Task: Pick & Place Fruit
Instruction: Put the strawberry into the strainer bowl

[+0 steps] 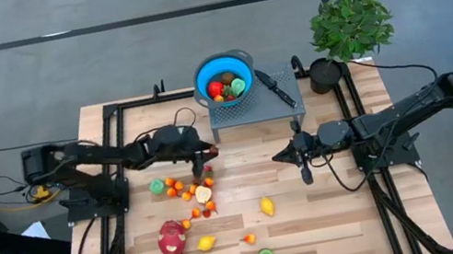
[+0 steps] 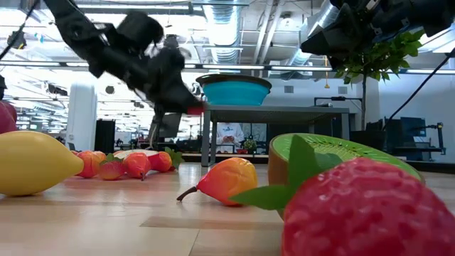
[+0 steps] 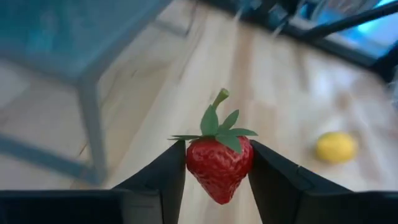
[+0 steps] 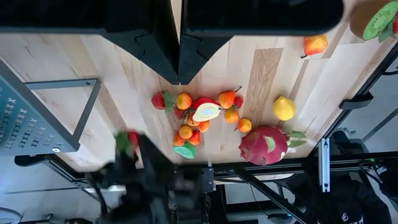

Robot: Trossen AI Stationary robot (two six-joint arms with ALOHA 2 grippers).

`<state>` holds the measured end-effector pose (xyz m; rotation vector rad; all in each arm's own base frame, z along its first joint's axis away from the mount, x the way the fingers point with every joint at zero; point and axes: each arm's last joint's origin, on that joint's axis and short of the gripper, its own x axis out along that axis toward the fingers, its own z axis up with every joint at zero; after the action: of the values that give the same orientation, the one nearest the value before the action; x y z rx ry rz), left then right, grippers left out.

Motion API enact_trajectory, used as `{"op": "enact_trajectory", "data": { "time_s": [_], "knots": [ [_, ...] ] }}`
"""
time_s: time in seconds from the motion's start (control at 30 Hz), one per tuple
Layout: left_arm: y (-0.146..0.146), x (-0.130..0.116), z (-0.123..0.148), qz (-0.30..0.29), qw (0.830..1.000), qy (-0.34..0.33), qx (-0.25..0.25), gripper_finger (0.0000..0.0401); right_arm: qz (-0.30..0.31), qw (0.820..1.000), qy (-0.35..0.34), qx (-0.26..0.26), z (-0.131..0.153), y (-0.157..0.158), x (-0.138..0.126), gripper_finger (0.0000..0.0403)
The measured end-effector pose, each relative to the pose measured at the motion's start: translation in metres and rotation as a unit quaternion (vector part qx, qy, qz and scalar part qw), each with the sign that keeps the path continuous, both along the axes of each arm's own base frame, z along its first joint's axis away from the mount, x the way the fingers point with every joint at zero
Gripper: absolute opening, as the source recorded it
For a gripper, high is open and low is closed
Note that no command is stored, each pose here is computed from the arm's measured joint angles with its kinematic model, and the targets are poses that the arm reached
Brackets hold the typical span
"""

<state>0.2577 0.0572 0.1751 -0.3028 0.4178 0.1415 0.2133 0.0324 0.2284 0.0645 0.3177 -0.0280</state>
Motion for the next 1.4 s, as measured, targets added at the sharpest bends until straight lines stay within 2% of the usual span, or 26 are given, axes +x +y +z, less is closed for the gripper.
{"op": "enact_trajectory", "data": {
  "time_s": [0.2, 0.37, 0.57, 0.7, 0.83, 1.0, 1.17, 1.4],
  "knots": [
    [-0.018, -0.013, 0.043, -0.027, 0.995, -0.091, 0.020, 0.0149, 0.000, 1.000, 0.000, 0.000, 0.000, 0.000, 0.000, 0.0000],
    [-0.028, -0.026, 0.069, -0.020, 0.988, -0.150, 0.037, 0.0149, 0.000, 1.000, 0.000, 0.000, 0.000, 0.000, 0.000, 0.0000],
    [-0.028, -0.034, 0.089, 0.029, 0.975, -0.214, 0.061, 0.0149, 0.000, 1.000, -0.001, 0.000, 0.000, 0.000, 0.000, 0.0000],
    [-0.024, -0.034, 0.095, 0.077, 0.963, -0.240, 0.096, 0.0149, 0.000, 1.000, -0.010, 0.001, 0.002, 0.000, 0.001, 0.0000],
    [-0.016, -0.033, 0.097, 0.107, 0.954, -0.258, 0.108, 0.0147, 0.000, 1.000, -0.012, 0.001, 0.002, 0.000, 0.001, 0.0000],
    [-0.007, -0.024, 0.112, 0.124, 0.947, -0.271, 0.122, 0.0148, 0.000, 1.000, -0.013, 0.001, 0.002, 0.000, 0.001, 0.0000],
    [0.004, -0.001, 0.125, 0.131, 0.942, -0.264, 0.158, 0.0148, -0.001, 1.000, -0.014, 0.002, 0.003, 0.000, 0.001, 0.0000],
    [0.033, 0.030, 0.120, 0.160, 0.944, -0.232, 0.169, 0.0147, -0.001, 1.000, -0.014, 0.003, 0.003, 0.000, 0.001, 0.0000]
  ]
}}
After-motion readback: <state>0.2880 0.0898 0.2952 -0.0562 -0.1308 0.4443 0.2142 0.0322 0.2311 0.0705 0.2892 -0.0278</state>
